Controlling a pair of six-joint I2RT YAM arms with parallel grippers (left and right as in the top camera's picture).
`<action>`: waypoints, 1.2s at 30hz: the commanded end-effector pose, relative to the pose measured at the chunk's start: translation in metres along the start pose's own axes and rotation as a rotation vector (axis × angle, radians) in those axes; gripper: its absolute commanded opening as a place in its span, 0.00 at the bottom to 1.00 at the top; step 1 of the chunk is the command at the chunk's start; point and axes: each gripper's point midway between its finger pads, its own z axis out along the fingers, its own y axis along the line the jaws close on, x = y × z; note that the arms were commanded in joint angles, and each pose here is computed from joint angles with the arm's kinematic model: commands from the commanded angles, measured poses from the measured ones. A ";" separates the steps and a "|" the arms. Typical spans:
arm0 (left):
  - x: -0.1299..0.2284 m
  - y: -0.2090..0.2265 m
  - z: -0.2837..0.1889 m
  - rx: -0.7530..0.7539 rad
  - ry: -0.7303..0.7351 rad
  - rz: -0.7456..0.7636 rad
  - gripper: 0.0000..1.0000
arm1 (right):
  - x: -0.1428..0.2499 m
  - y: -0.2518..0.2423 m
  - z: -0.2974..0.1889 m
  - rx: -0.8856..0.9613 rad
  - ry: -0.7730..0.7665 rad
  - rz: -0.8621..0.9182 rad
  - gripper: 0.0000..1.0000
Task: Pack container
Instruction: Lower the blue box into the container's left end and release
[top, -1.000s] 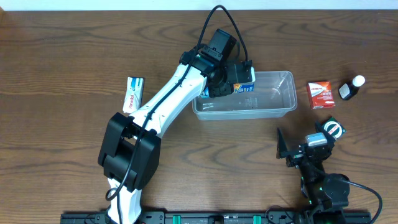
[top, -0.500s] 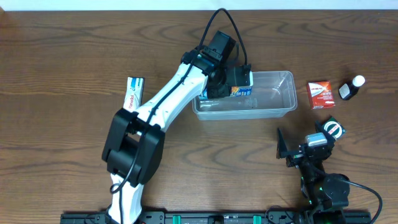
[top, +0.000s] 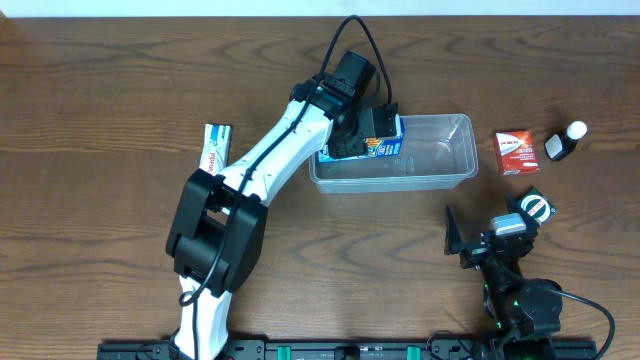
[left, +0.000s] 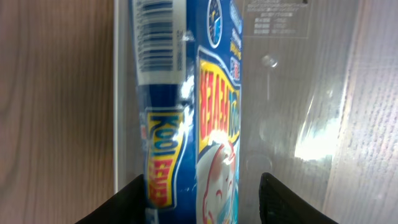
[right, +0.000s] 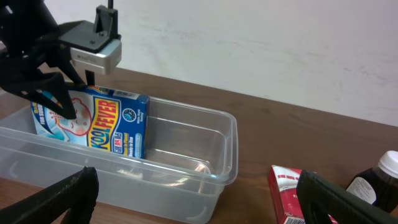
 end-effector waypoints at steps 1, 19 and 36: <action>-0.006 0.009 -0.030 -0.063 -0.024 -0.012 0.56 | 0.002 -0.003 0.000 0.012 0.003 -0.012 0.99; -0.023 0.003 -0.062 -0.062 -0.097 -0.264 0.06 | 0.002 -0.003 0.000 0.012 0.003 -0.012 0.99; -0.029 0.057 -0.060 -0.241 -0.230 -1.016 0.06 | 0.002 -0.003 0.000 0.012 0.003 -0.012 0.99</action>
